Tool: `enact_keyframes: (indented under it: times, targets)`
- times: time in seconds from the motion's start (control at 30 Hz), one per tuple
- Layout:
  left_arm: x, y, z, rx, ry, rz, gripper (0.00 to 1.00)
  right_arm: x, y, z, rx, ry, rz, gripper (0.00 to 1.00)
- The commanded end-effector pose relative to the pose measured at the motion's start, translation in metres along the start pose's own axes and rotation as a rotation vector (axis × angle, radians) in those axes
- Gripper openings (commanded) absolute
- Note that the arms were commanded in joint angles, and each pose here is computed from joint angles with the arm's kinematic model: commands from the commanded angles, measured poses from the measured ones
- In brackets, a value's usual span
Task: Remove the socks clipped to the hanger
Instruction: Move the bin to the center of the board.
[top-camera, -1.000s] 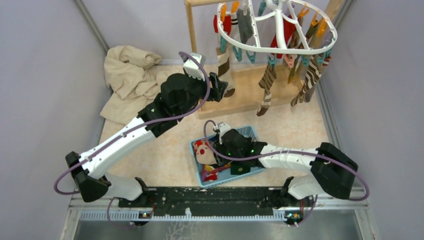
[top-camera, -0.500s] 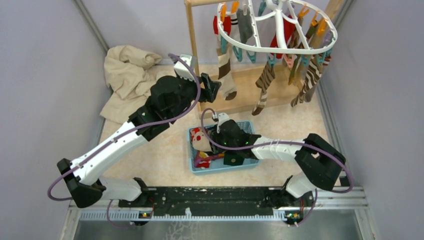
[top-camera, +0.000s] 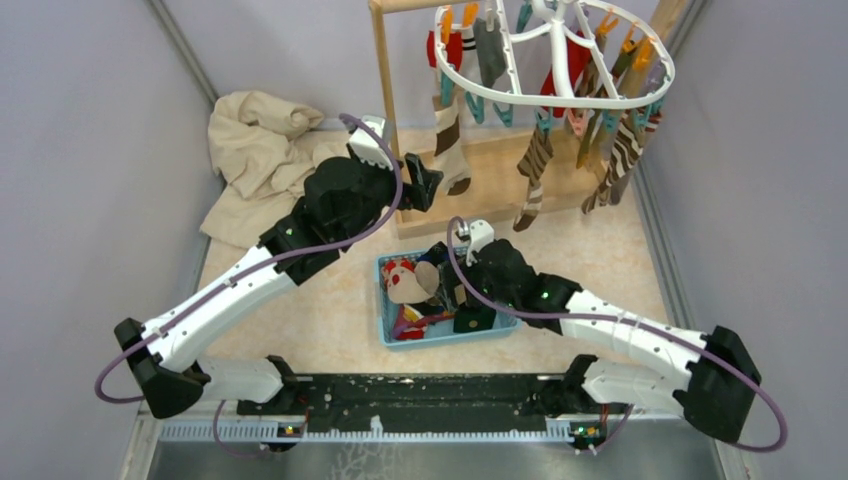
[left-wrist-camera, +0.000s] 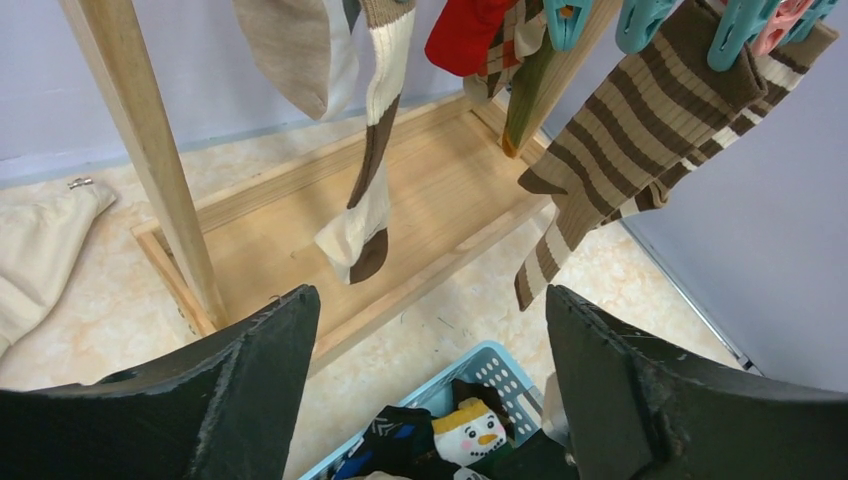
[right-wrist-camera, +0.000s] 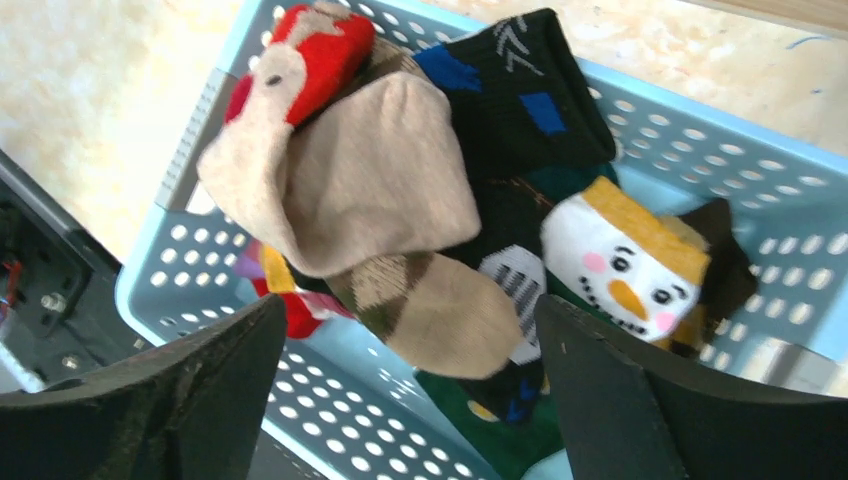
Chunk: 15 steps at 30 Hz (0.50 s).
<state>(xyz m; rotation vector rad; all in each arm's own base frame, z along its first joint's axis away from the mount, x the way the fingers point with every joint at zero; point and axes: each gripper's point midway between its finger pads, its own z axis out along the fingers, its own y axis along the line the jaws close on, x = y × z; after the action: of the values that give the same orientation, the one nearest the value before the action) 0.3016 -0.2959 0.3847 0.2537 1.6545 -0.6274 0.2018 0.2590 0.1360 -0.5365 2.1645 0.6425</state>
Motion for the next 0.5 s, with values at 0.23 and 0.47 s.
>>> enact_keyframes:
  times: [0.23, 0.47]
  targets:
    - [-0.004, 0.033, -0.027, -0.094, -0.043, 0.006, 0.99, -0.026, -0.030, -0.058, 0.129, -0.161, 0.021, 0.99]
    - [0.011, 0.060, -0.045, -0.162, -0.023, 0.010, 0.99, -0.039, -0.052, -0.089, 0.230, -0.257, 0.032, 0.99]
